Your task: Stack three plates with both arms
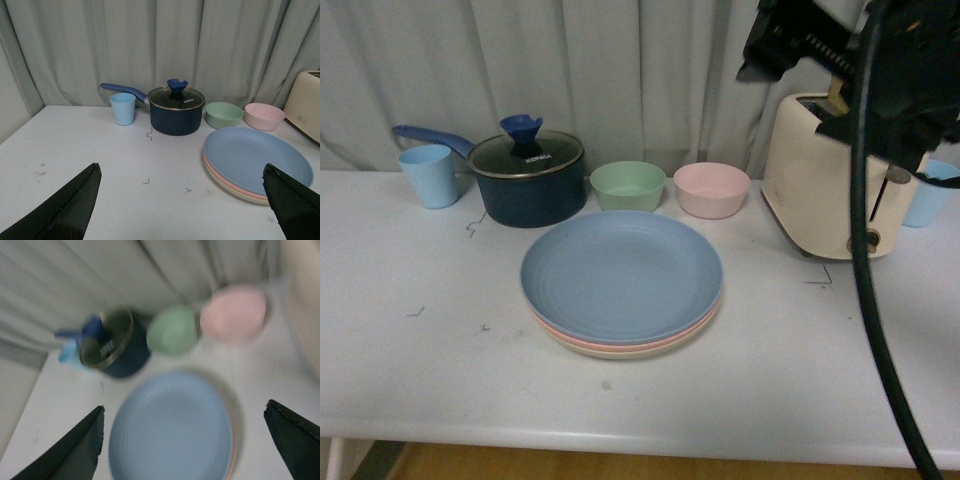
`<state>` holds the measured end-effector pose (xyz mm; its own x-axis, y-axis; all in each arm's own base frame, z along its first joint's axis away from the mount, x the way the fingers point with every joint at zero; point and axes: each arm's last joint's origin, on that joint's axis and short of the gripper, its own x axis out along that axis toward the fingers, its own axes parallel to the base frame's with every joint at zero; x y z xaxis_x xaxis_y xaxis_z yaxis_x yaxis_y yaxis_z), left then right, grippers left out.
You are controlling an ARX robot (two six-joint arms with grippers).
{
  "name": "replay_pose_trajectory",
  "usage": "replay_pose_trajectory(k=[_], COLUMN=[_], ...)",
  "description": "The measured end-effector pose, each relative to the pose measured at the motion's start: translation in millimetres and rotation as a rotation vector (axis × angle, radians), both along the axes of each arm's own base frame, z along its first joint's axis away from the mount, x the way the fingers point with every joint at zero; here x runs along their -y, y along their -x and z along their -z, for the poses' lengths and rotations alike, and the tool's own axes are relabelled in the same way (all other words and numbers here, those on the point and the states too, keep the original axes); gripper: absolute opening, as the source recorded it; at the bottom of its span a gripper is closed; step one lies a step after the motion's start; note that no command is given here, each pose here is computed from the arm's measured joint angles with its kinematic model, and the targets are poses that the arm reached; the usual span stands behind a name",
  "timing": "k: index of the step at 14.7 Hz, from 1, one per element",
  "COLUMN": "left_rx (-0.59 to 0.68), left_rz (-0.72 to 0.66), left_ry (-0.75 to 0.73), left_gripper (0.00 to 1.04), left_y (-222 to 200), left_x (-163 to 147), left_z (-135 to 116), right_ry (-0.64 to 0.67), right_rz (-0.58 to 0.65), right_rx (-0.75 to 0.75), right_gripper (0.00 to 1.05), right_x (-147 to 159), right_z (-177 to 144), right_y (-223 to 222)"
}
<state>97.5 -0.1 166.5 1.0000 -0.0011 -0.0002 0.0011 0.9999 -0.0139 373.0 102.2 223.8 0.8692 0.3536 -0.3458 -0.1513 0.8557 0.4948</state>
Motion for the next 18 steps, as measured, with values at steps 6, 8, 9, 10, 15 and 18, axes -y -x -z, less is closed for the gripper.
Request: replay_pose_trajectory(k=[6, 8, 9, 10, 15, 18], left_rx=[0.000, 0.000, 0.000, 0.000, 0.000, 0.000], left_rz=[0.000, 0.000, 0.000, 0.000, 0.000, 0.000], left_ry=[0.000, 0.000, 0.000, 0.000, 0.000, 0.000], left_gripper=[0.98, 0.98, 0.98, 0.98, 0.98, 0.98], left_y=[0, 0, 0, 0, 0, 0], left_x=[0, 0, 0, 0, 0, 0], left_z=[0, 0, 0, 0, 0, 0], right_ry=[0.438, 0.463, 0.470, 0.467, 0.468, 0.470], right_rz=[0.297, 0.277, 0.274, 0.279, 0.278, 0.275], right_rx=[0.414, 0.395, 0.431, 0.453, 0.446, 0.434], right_gripper=[0.36, 0.11, 0.02, 0.02, 0.02, 0.02], right_x=[98, 103, 102, 102, 102, 102], right_z=[1, 22, 23, 24, 40, 47], right_y=[143, 187, 200, 207, 229, 239])
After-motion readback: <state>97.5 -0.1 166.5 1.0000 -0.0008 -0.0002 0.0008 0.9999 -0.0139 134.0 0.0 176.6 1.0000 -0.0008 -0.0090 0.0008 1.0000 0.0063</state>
